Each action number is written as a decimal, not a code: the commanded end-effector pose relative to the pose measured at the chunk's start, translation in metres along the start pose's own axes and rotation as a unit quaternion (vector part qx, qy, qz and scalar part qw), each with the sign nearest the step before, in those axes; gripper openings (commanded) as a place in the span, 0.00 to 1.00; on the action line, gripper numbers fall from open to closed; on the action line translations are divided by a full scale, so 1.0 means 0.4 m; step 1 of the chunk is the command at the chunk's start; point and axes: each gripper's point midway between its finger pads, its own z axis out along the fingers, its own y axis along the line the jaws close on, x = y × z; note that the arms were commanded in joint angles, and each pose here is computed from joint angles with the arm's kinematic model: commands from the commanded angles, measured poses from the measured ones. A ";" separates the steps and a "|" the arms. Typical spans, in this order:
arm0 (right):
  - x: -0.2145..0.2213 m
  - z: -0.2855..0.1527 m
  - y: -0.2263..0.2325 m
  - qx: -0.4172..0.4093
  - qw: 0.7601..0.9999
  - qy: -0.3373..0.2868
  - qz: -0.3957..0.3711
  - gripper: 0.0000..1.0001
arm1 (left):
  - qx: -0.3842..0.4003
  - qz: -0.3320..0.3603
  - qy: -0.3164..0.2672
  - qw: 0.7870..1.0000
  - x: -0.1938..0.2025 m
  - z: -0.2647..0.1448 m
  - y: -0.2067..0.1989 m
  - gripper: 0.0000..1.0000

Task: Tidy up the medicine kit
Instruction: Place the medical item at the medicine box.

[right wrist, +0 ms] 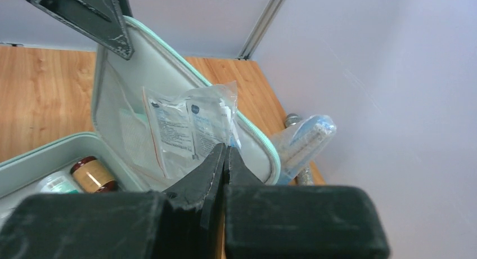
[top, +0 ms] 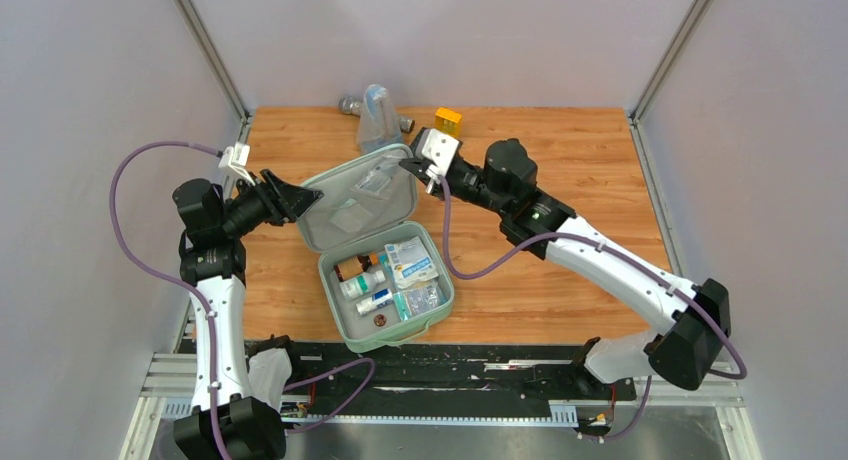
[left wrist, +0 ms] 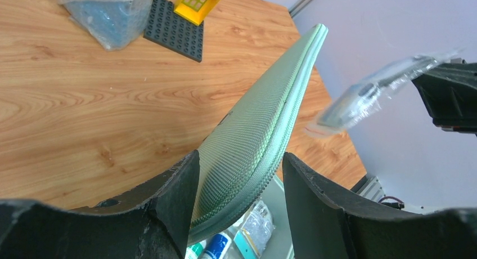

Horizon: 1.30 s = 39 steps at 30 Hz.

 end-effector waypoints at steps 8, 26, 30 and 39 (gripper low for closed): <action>-0.156 0.074 -0.061 0.010 0.982 -0.105 -0.155 0.00 | 0.022 0.025 -0.008 0.999 -0.025 -0.010 -0.046 0.64; 0.108 0.131 0.058 -0.078 0.974 0.037 -0.208 0.01 | 0.024 0.021 -0.008 0.999 -0.021 -0.009 -0.042 0.64; 0.128 0.140 0.070 -0.090 0.971 0.060 -0.214 0.18 | 0.024 0.021 -0.007 0.999 -0.021 -0.010 -0.043 0.64; 0.160 0.153 0.104 -0.116 0.965 0.088 -0.217 0.18 | 0.023 0.022 -0.007 0.999 -0.021 -0.010 -0.044 0.64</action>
